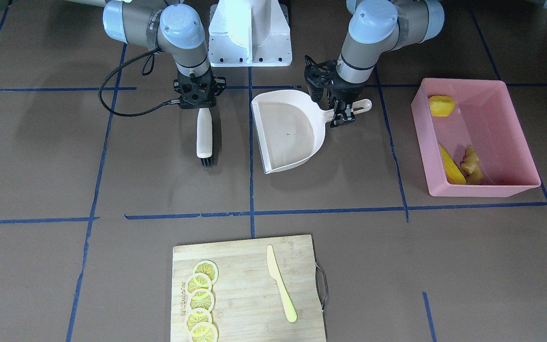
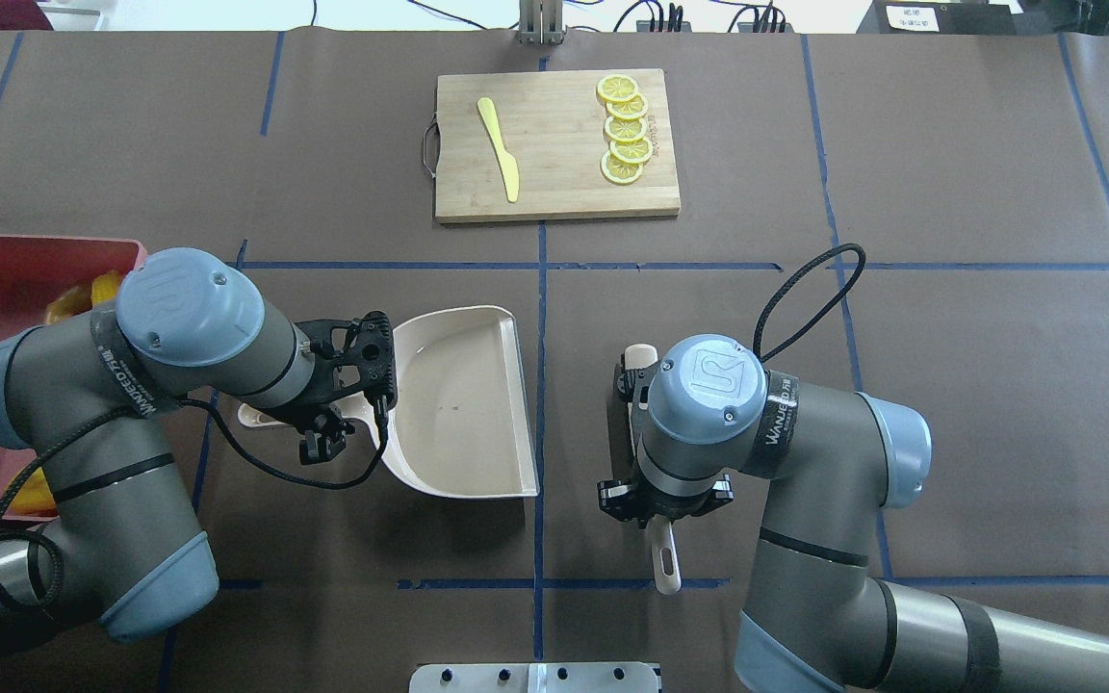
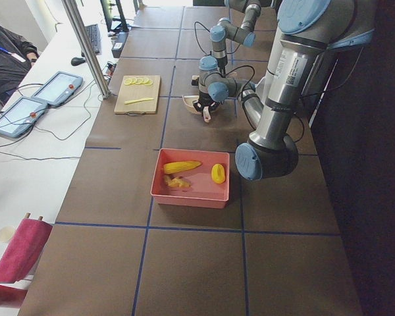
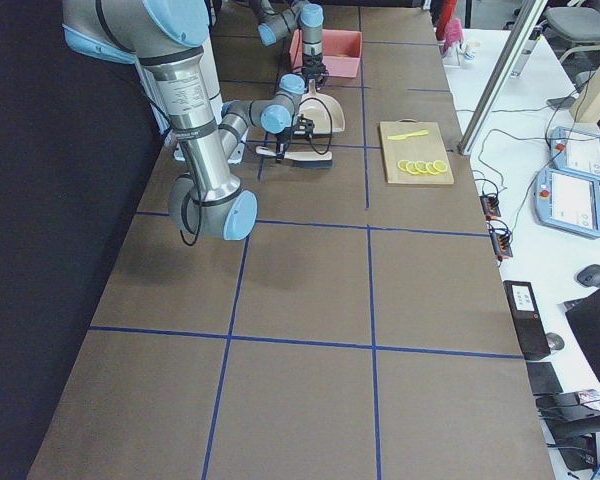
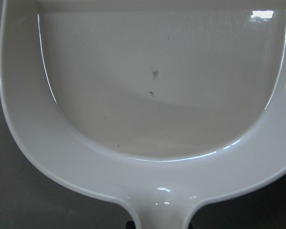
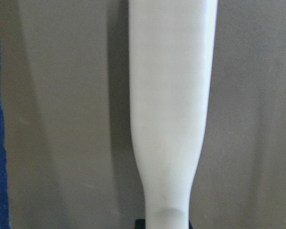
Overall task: Sweep and dump trash into bin
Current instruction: 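Lower the beige dustpan onto the table beside the bin with the left gripper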
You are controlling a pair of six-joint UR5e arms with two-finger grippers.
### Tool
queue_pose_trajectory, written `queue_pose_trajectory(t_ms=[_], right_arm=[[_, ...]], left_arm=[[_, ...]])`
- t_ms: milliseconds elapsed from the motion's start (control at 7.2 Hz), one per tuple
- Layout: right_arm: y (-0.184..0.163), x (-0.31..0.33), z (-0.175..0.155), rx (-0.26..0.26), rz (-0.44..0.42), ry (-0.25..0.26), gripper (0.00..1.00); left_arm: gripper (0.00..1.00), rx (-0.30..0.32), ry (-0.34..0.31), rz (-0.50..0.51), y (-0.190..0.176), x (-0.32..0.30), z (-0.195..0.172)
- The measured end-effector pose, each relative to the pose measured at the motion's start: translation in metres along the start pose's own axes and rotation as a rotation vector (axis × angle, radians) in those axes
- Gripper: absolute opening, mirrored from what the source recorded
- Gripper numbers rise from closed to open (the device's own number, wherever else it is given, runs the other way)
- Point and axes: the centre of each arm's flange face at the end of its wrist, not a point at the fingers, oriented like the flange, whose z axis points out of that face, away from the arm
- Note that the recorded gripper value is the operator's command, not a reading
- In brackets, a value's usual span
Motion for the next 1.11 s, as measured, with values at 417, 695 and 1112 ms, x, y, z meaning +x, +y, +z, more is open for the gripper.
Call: queue_pose_trajectory(t_ms=[417, 695, 1112], right_arm=[[0.003, -0.001, 0.002, 0.005, -0.005, 0.002, 0.0], [0.005, -0.003, 0.004, 0.008, -0.01, 0.004, 0.0], [0.007, -0.002, 0.006, 0.008, -0.01, 0.007, 0.0]], left_arm=[[0.11, -0.024, -0.04, 0.116, -0.004, -0.002, 0.009], [0.58, -0.039, -0.042, 0.125, -0.005, -0.004, 0.018], [1.0, -0.039, -0.042, 0.126, -0.007, -0.003, 0.018]])
